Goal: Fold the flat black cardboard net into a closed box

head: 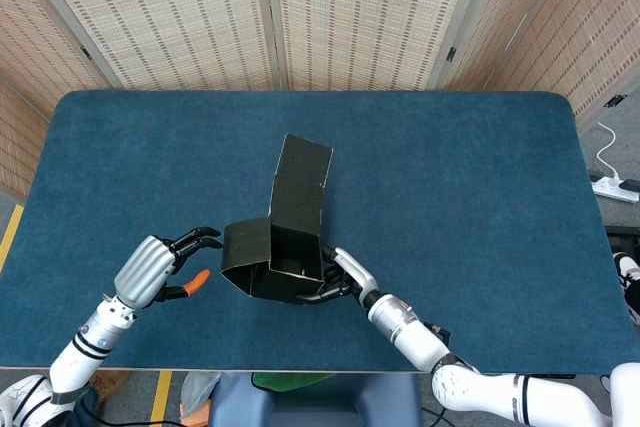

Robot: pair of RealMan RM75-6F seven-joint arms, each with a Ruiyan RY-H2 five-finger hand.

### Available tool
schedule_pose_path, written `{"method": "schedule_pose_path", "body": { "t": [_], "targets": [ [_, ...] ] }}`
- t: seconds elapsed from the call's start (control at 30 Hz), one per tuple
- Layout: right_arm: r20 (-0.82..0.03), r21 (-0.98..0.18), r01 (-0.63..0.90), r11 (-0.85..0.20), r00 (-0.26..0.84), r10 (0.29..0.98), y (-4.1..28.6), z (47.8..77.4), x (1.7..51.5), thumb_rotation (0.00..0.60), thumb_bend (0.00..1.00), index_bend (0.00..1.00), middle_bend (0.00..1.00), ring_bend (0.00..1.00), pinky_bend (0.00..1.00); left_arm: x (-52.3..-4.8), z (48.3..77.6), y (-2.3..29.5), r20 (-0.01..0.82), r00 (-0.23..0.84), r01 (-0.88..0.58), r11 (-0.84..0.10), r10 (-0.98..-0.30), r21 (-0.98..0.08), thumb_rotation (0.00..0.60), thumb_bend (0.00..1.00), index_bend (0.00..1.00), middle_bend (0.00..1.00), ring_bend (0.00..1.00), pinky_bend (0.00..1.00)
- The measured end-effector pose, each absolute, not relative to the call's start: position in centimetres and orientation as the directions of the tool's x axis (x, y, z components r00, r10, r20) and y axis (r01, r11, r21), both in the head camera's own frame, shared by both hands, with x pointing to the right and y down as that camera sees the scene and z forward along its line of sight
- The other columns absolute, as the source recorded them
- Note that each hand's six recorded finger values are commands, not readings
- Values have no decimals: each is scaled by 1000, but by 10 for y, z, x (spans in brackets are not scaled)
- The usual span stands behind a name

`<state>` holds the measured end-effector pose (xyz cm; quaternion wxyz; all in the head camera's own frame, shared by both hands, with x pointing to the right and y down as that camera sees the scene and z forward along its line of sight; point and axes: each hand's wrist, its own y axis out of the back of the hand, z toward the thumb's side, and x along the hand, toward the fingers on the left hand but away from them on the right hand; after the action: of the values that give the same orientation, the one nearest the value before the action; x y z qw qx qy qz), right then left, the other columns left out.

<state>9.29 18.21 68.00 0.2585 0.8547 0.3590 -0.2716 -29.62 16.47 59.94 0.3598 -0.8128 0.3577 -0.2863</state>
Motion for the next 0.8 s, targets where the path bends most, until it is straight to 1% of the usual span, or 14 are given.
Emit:
{"method": "schedule_pose_path", "body": {
  "t": [0.2,0.33,0.47,0.67,0.8],
  "targets": [
    [-643,233,740,-631,604,471,189,683,90,600,348,481,503,884,1000,-267,602,161,171,636,-357,-483,-752,-800,600,403,355,363,825,882],
    [-641,206,736,-645,599,479,191,687,90,600,348,480,502,884,1000,-257,603,160,154,661,-342,-477,-735,-810,600,370,351,360,825,882],
    [-642,161,728,-667,590,490,190,692,90,600,347,481,501,884,1000,-251,606,161,145,691,-293,-459,-708,-839,600,367,351,359,825,882],
    [-650,111,714,-691,578,493,189,701,90,600,348,480,500,884,1000,-243,618,165,139,728,-233,-433,-672,-871,600,365,351,359,825,881],
    [-668,77,709,-701,559,492,189,712,95,600,348,481,500,884,1000,-238,634,166,149,740,-201,-427,-656,-881,600,364,358,361,825,882]
  ]
}}
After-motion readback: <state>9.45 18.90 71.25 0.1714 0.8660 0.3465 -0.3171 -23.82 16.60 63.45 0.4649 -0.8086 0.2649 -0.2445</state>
